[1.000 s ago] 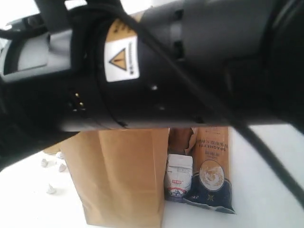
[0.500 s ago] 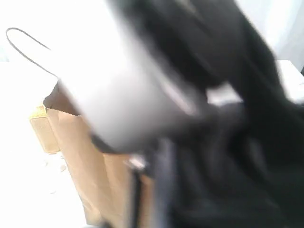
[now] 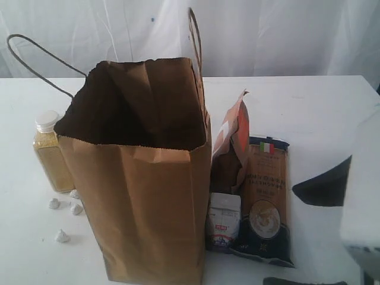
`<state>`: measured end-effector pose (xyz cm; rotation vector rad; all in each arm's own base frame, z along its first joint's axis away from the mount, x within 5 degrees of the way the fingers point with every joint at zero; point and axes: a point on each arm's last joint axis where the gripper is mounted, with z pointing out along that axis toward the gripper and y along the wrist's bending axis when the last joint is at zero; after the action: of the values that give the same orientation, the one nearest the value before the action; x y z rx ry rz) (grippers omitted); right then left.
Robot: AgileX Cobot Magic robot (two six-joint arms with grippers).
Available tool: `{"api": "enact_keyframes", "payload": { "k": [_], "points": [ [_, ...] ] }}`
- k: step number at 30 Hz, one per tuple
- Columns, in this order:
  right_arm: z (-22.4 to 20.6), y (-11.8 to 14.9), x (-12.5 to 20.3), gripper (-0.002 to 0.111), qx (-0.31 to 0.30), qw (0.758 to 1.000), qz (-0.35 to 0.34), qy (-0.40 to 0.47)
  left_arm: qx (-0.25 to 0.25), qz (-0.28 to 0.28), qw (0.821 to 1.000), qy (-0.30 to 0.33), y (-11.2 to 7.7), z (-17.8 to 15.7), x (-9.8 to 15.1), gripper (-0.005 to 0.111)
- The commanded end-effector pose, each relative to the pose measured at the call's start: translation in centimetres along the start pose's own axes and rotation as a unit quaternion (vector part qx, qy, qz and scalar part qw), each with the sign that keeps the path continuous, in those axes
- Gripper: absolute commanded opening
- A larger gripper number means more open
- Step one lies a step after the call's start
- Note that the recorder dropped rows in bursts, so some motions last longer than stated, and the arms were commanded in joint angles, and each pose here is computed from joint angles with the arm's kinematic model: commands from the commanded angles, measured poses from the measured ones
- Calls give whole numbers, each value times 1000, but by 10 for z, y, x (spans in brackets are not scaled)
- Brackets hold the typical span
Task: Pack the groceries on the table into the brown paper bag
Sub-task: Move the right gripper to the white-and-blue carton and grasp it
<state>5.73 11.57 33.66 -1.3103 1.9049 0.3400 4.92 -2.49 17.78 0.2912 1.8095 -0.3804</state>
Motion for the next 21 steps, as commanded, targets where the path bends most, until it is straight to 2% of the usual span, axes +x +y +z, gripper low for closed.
{"api": "enact_keyframes", "payload": {
  "k": [1,4,9,15,21],
  "points": [
    [1,-5,3,74,21,1000,8,7,1,-4,1000,2,0,0,2,0],
    [1,-9,3,74,32,999,33,6,1,-4,1000,2,0,0,2,0],
    [10,-15,1,74,54,988,141,12,1,-4,1000,2,0,0,2,0],
    [41,-20,4,74,80,984,119,104,1,-4,1000,2,0,0,2,0],
    [58,-31,-1,74,56,988,108,91,1,-4,1000,2,0,0,2,0]
  ]
}}
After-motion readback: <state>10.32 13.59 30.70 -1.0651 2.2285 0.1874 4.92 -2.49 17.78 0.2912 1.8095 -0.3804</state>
